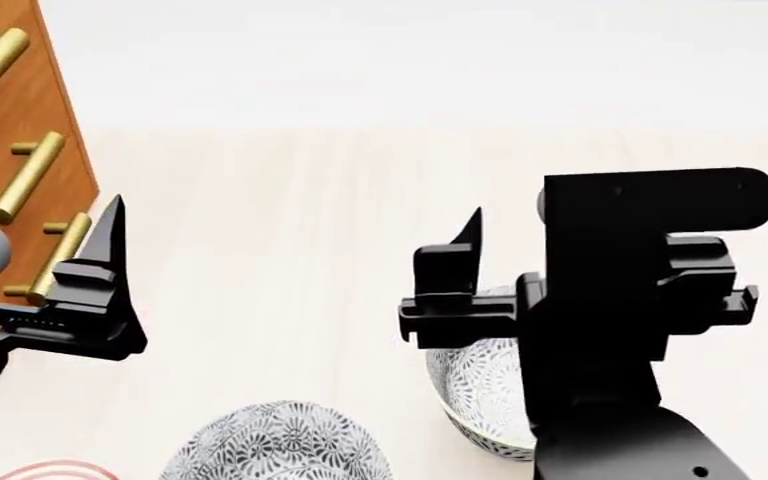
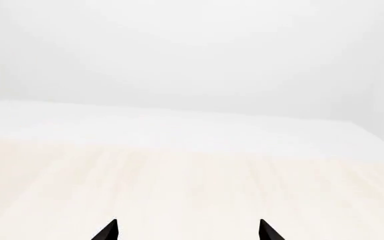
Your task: Stack the bowl at the front on the bowl in the middle.
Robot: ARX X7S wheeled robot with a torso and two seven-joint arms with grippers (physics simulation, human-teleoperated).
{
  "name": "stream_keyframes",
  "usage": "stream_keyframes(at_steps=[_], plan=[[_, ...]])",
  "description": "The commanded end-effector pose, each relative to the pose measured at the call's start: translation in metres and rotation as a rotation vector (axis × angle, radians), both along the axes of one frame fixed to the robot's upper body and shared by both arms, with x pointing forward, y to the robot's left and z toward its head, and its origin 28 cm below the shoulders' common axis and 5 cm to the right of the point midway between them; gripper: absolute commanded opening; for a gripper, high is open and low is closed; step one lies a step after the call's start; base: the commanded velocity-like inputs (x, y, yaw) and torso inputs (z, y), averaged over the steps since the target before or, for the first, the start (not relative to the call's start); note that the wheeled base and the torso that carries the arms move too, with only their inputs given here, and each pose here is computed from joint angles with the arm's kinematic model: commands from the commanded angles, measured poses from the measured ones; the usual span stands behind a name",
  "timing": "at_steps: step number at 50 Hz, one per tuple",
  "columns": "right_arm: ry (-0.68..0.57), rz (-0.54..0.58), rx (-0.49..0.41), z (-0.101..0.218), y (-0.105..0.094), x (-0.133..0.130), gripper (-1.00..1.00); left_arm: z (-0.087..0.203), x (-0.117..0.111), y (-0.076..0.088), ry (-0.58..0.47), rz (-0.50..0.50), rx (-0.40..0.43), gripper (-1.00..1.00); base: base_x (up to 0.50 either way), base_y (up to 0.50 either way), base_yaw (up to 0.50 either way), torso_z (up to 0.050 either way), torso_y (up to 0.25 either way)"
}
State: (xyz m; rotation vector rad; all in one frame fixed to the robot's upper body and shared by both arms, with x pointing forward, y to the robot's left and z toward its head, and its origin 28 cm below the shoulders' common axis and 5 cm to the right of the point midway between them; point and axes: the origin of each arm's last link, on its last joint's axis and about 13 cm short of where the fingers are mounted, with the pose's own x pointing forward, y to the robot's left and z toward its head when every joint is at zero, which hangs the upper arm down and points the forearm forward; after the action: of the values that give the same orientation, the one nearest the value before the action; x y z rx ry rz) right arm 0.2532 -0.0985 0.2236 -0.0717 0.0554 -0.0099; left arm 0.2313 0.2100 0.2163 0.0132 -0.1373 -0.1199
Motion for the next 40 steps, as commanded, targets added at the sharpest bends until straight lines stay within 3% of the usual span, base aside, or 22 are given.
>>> stream_keyframes(at_steps=[1, 11, 14, 23, 29, 40], plan=[[-0.001, -0.018, 0.038, 0.004, -0.001, 0.000, 1.00, 0.001, -0.002, 0.001, -0.003, -0.012, -0.028, 1.00, 0.00, 0.00, 0.00, 0.000, 0.000], [0.026, -0.056, 0.084, 0.044, -0.013, 0.002, 1.00, -0.001, -0.001, 0.002, 0.000, -0.007, -0.030, 1.00, 0.00, 0.00, 0.00, 0.000, 0.000], [0.108, -0.068, 0.170, 0.058, -0.025, 0.008, 1.00, -0.001, -0.002, 0.003, 0.001, -0.006, -0.033, 1.00, 0.00, 0.00, 0.00, 0.000, 0.000], [0.256, -0.189, 0.224, 0.086, -0.058, 0.031, 1.00, 0.001, -0.003, 0.002, -0.003, -0.008, -0.031, 1.00, 0.00, 0.00, 0.00, 0.000, 0.000], [0.348, -0.141, 0.269, 0.096, -0.068, 0.035, 1.00, 0.002, -0.004, 0.002, -0.004, -0.009, -0.030, 1.00, 0.00, 0.00, 0.00, 0.000, 0.000], [0.413, -0.219, 0.292, 0.106, -0.084, 0.049, 1.00, 0.003, -0.002, 0.002, -0.008, -0.011, -0.027, 1.00, 0.00, 0.00, 0.00, 0.000, 0.000]])
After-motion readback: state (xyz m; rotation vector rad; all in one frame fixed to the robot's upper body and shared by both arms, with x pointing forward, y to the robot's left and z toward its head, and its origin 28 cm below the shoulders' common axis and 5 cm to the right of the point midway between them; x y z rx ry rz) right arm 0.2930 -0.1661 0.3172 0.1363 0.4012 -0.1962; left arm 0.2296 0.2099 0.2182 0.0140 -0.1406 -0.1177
